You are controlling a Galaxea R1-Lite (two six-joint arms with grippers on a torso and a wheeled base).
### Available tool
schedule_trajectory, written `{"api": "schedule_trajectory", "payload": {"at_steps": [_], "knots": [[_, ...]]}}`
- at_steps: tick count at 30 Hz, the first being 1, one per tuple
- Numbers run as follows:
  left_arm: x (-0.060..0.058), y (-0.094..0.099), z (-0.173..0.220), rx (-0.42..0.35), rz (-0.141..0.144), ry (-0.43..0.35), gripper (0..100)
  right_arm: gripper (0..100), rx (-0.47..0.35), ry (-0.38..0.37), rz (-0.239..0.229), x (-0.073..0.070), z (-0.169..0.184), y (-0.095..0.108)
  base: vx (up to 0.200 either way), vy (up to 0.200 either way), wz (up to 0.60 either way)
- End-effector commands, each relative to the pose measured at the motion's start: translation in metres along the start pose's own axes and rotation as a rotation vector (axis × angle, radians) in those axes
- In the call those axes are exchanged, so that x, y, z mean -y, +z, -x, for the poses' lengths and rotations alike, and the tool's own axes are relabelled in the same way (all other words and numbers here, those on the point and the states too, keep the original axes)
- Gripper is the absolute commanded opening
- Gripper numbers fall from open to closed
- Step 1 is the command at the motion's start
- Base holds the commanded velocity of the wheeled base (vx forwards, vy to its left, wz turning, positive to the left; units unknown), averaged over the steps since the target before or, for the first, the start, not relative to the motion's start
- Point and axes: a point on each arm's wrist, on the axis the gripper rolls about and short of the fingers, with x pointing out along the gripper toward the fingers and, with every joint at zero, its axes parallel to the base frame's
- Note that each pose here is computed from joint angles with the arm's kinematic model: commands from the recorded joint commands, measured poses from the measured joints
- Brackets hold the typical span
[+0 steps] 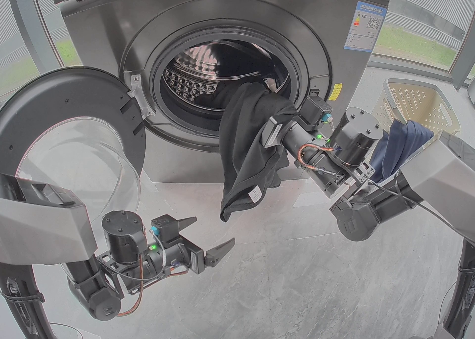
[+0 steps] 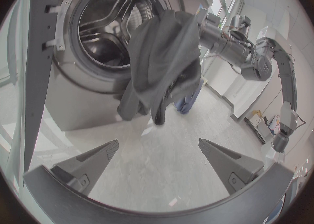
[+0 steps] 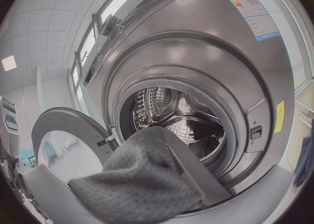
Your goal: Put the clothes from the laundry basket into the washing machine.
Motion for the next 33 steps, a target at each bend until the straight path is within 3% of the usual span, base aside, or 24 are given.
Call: {"api": "schedule_trajectory", "payload": {"at_steps": [1, 7, 15, 23, 29, 33], "knots": [[0.002, 0.034, -0.015, 0.159, -0.020, -0.012, 100, 0, -0.023, -0.002, -0.004, -0.003, 0.001, -0.010, 0.000, 0.000, 0.00], [0.008, 0.051, -0.025, 0.233, -0.035, -0.048, 100, 0, -0.033, -0.003, -0.004, -0.003, 0.001, -0.016, 0.000, 0.000, 0.00], [0.009, 0.024, -0.047, 0.155, -0.034, -0.139, 100, 0, -0.040, 0.015, -0.012, -0.012, 0.001, -0.017, 0.000, 0.000, 0.00], [-0.002, 0.021, -0.088, 0.215, -0.042, -0.114, 100, 0, -0.044, 0.020, -0.020, -0.023, 0.006, -0.014, 0.000, 0.000, 0.00], [-0.017, 0.020, -0.120, 0.282, -0.046, -0.043, 100, 0, -0.059, 0.035, -0.038, -0.036, 0.014, -0.010, 0.000, 0.000, 0.00], [-0.023, 0.017, -0.130, 0.299, -0.043, -0.006, 100, 0, -0.042, 0.036, -0.043, -0.036, 0.014, -0.002, 0.000, 0.000, 0.00]]}}
